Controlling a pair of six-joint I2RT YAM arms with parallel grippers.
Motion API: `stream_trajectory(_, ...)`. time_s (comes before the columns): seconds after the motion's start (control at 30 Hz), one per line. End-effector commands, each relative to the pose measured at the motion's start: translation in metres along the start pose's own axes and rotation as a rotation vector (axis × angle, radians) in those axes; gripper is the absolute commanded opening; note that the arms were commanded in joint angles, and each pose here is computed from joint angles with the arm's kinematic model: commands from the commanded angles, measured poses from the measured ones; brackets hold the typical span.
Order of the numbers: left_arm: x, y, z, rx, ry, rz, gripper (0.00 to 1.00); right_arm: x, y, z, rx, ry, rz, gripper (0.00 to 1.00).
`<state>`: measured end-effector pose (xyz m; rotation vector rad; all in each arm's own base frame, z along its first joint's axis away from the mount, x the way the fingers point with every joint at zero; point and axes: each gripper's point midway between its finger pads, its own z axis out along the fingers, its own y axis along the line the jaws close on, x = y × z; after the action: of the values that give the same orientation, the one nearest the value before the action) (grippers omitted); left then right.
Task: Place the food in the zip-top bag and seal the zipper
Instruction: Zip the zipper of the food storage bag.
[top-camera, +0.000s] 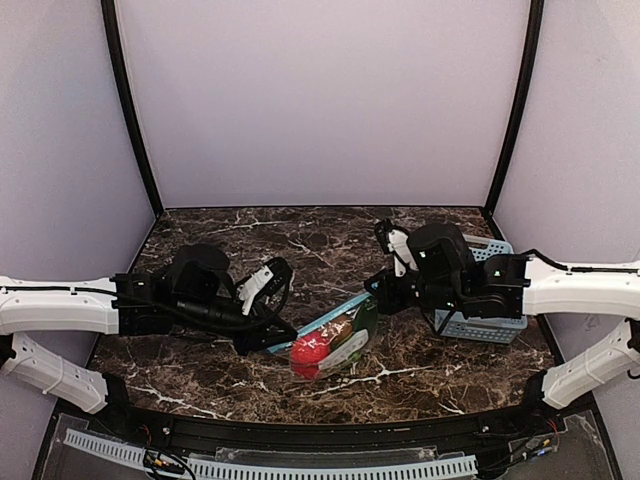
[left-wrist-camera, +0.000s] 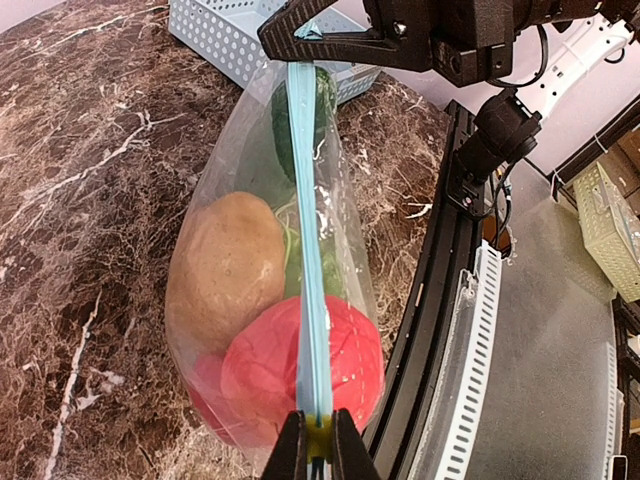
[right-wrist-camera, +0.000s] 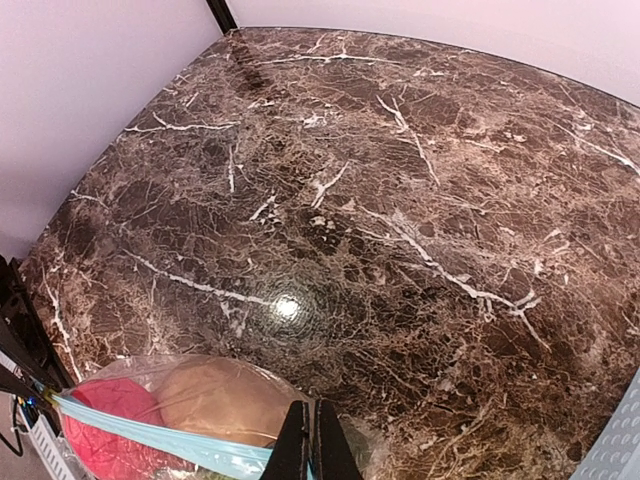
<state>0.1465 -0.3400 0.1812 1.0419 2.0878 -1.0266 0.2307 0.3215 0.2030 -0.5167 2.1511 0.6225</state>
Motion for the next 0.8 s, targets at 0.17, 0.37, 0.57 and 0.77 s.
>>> stream_trajectory(0.17,0.027,0.001,-0.004,0.004,0.089,-0.010,0.01,-0.015,-0.033,0.004,0.179,-0.035,0.019,0.00)
stream_trajectory(0.37,0.032,0.002,-0.008,-0.007,0.103,-0.011,0.01,-0.018,-0.039,0.003,0.185,-0.040,0.031,0.00)
stream_trajectory(0.57,0.035,0.003,-0.011,-0.016,0.110,-0.011,0.01,-0.019,-0.040,0.004,0.190,-0.037,0.030,0.00)
stream_trajectory(0.77,0.036,0.004,-0.014,-0.022,0.110,-0.009,0.01,-0.020,-0.042,0.002,0.195,-0.040,0.034,0.00)
